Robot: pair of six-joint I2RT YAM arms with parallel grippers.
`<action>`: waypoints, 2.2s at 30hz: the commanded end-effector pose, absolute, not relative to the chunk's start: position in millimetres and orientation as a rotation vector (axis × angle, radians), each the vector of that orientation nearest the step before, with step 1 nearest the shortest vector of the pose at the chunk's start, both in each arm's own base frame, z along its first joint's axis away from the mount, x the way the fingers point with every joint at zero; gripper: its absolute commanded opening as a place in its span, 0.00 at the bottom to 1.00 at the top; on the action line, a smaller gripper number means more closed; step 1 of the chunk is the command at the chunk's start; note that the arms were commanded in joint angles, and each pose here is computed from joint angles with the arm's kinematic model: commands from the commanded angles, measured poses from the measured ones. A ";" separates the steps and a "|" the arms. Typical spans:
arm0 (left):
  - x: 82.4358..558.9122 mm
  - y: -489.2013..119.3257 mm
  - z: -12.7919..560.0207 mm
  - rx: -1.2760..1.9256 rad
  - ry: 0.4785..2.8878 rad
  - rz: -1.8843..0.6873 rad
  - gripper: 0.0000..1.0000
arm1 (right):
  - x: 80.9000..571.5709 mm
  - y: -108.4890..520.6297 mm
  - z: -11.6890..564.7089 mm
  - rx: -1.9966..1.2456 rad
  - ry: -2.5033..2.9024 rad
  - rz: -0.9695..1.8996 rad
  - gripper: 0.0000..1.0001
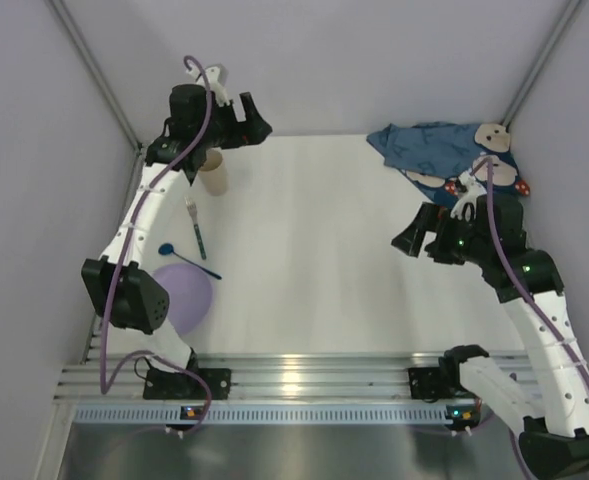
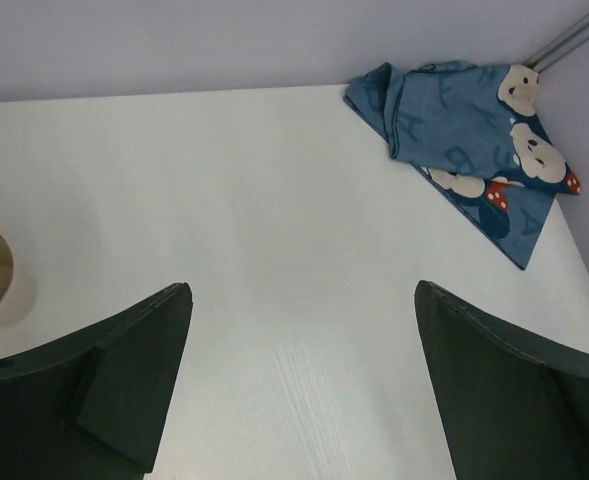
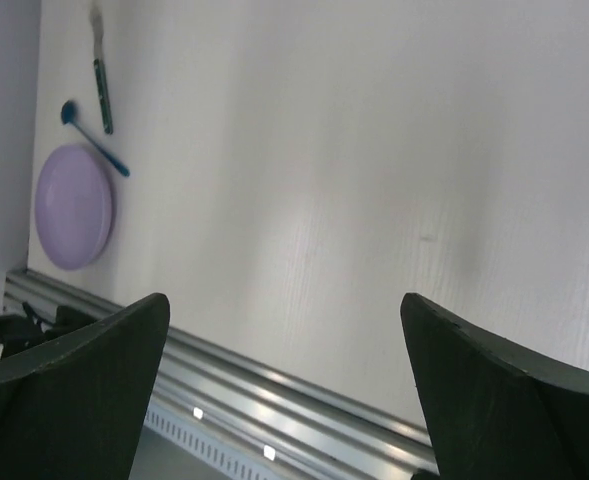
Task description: Set the dinner table for one person
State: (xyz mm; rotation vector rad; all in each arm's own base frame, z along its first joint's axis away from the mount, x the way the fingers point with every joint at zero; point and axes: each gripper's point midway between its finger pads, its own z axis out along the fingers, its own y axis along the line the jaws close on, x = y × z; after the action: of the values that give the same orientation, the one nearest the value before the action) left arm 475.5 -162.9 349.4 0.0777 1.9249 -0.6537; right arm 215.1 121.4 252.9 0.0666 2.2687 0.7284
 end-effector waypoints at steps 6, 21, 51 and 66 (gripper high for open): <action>443.7 -172.3 266.7 -0.416 1.929 -1.008 0.98 | 287.3 75.9 277.0 0.355 2.034 0.432 1.00; 355.9 -196.6 187.0 -0.228 2.410 -0.590 0.95 | 430.8 -5.7 197.6 0.669 2.235 -0.069 1.00; 272.1 -147.9 185.3 -0.362 2.501 -0.408 0.88 | 470.3 -88.4 16.0 1.109 2.424 -0.118 0.66; 257.2 -134.6 179.8 -0.409 2.478 -0.376 0.87 | 468.6 -55.5 37.7 1.008 2.468 -0.012 0.00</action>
State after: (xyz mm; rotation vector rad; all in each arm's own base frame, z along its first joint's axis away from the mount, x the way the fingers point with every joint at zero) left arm 258.5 -136.6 176.4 -0.4098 2.4999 -0.3827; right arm 470.3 -91.2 27.3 1.0614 2.4264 -0.1409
